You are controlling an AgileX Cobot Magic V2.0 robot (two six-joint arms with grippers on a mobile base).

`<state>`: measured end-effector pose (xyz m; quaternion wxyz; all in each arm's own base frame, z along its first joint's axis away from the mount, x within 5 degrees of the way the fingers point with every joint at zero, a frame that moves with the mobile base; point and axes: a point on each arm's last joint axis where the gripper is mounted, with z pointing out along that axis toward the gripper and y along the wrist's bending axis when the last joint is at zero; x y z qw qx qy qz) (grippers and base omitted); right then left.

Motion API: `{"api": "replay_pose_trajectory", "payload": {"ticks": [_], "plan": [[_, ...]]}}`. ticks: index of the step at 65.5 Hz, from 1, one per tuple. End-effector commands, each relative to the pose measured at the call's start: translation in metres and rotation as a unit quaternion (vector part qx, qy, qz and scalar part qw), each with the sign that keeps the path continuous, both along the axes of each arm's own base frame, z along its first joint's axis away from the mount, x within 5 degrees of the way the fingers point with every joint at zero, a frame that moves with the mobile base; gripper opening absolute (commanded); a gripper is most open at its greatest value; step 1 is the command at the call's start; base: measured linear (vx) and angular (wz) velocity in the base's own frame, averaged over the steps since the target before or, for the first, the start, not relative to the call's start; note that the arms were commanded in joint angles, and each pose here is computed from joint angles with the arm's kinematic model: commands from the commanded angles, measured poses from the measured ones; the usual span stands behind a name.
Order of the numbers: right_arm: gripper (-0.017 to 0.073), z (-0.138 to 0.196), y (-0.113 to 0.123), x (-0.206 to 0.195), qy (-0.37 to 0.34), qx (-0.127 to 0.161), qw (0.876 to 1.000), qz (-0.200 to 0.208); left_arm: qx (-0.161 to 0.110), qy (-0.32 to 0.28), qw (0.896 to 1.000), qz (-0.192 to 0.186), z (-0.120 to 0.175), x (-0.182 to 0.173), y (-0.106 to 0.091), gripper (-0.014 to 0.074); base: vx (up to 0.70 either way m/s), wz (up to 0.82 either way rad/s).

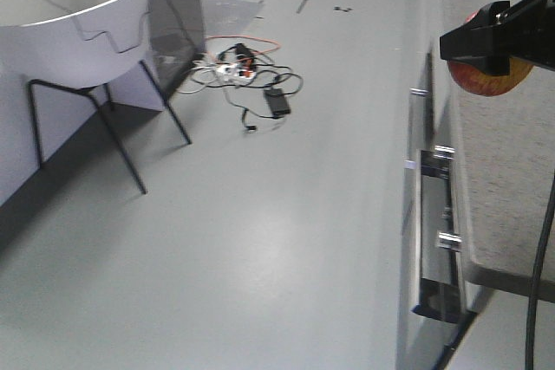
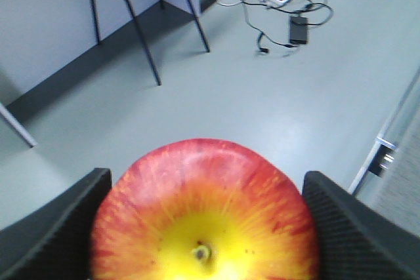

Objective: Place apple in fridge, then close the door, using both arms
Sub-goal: 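Hold the apple in the right gripper while the base turns away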

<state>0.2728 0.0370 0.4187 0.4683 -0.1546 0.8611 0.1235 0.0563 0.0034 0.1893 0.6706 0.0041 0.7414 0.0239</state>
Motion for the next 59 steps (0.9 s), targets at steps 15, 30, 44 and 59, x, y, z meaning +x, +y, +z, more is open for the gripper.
{"api": "replay_pose_trajectory", "payload": {"ticks": [15, 30, 44, 59], "plan": [[0.0133, 0.0218, -0.0002, -0.0066, -0.056, 0.015, 0.998, -0.01, 0.0, -0.036, 0.999, -0.009, 0.0027, -0.0002, -0.0017, -0.0008, -0.05, 0.48], [0.0133, 0.0218, -0.0002, -0.0066, -0.055, 0.015, 0.998, -0.01, 0.0, -0.036, 0.999, -0.009, 0.0027, -0.0002, -0.0017, -0.0008, -0.05, 0.44], [0.0133, 0.0218, -0.0002, -0.0066, -0.055, 0.015, 0.998, -0.01, 0.0, -0.036, 0.999, -0.009, 0.0027, -0.0002, -0.0017, -0.0008, -0.04, 0.36], [0.0133, 0.0218, -0.0002, -0.0066, -0.056, 0.015, 0.998, -0.01, 0.0, -0.036, 0.999, -0.009, 0.0027, -0.0002, -0.0017, -0.0008, -0.03, 0.33]]}}
